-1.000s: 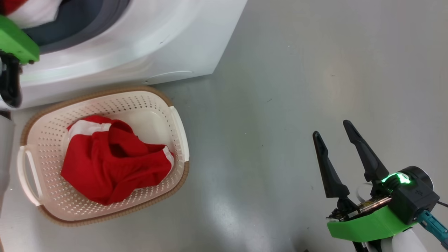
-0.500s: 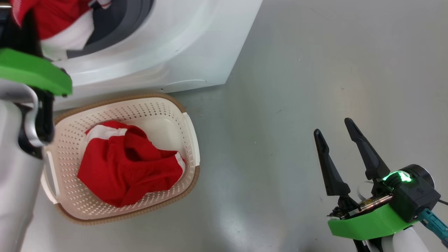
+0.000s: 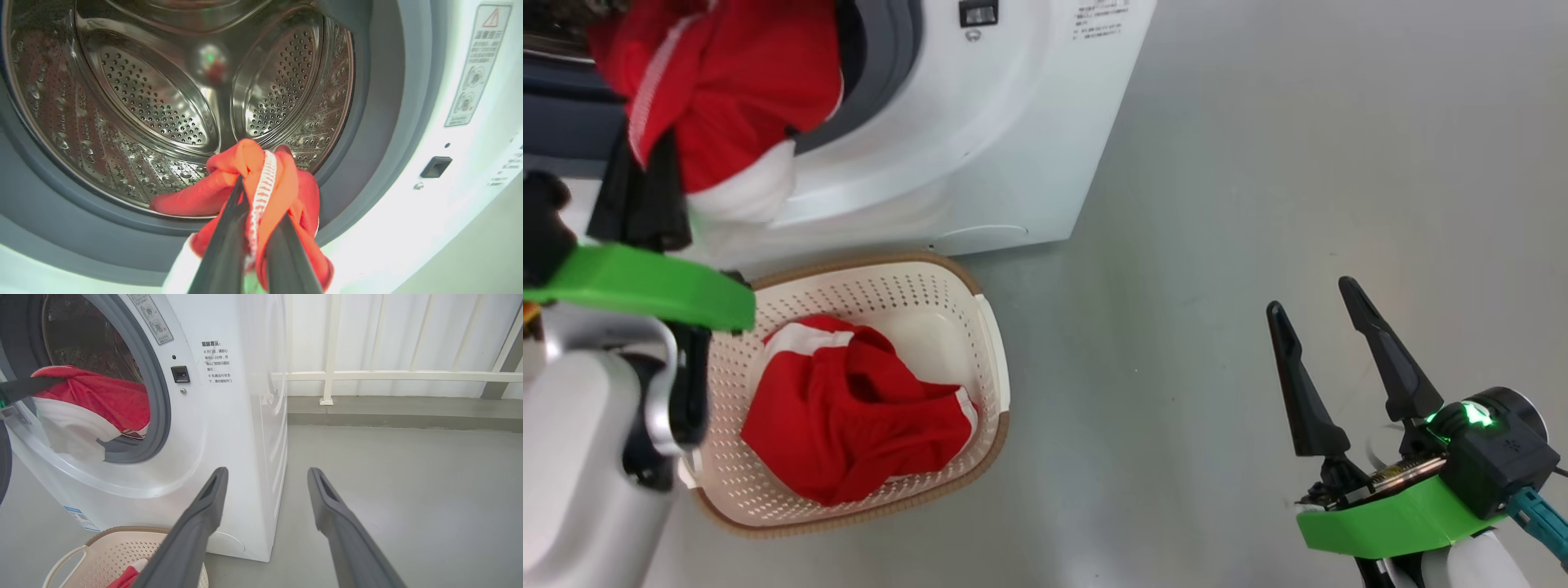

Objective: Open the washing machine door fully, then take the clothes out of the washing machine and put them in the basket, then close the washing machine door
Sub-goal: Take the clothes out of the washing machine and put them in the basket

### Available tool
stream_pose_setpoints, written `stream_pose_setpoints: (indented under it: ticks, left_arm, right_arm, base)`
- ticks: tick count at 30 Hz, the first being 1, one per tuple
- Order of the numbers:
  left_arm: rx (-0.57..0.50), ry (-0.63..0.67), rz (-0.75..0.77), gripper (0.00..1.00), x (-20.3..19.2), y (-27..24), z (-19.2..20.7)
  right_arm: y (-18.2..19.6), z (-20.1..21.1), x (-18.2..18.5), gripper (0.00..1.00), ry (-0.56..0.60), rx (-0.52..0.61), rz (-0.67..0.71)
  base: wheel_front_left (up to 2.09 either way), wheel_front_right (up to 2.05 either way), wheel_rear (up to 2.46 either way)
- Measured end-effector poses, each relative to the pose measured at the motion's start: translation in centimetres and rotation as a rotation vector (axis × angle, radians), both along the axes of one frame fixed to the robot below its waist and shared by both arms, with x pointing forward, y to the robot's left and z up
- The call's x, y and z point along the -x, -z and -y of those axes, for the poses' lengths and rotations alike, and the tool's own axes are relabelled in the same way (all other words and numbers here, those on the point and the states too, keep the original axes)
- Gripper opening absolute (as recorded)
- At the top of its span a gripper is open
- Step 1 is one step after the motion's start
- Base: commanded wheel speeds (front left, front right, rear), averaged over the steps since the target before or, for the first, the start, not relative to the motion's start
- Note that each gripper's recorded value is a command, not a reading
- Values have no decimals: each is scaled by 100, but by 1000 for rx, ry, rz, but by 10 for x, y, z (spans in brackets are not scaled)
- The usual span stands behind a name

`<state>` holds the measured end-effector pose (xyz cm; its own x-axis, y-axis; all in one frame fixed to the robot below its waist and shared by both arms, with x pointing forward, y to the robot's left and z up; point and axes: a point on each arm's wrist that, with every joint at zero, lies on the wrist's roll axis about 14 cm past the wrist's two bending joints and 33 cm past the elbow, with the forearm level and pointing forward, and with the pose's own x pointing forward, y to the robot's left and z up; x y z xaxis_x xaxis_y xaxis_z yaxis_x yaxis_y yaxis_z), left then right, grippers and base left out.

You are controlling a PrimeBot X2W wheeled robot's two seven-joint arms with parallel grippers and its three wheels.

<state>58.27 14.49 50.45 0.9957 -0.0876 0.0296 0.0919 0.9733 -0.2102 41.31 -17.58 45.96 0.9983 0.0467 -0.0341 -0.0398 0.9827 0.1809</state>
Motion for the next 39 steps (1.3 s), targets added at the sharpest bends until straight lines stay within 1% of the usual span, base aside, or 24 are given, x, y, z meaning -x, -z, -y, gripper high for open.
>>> stream_pose_setpoints:
  ticks: [7, 13, 21, 30, 33, 37, 39]
  left_arm:
    - [17, -13, 63, 0, 29, -32, -3]
    - [24, -32, 108, 0, 60, -55, -8]
    - [26, -56, 107, 0, 100, -68, -14]
    - [41, -96, 136, 0, 134, -87, -23]
    - [42, -102, 103, 0, 140, -78, -24]
    - [40, -105, 10, 0, 140, -46, -23]
    - [62, -98, -27, 0, 138, -32, -18]
  right_arm:
    - [-14, 1, 4, 100, 2, -1, 33]
    - [-21, -1, 14, 100, -1, -5, 40]
    - [-36, -2, 22, 100, -7, -7, 73]
    - [-47, -4, 27, 100, -14, -7, 95]
    - [-46, -5, 29, 100, -17, -9, 89]
    - [-45, -6, 28, 100, -19, -9, 86]
    - [-44, -6, 28, 100, -19, -10, 82]
  base:
    - [0, 0, 0]
    - [0, 0, 0]
    - [0, 0, 0]
    - [0, 0, 0]
    - [0, 0, 0]
    - [0, 0, 0]
    - [0, 0, 0]
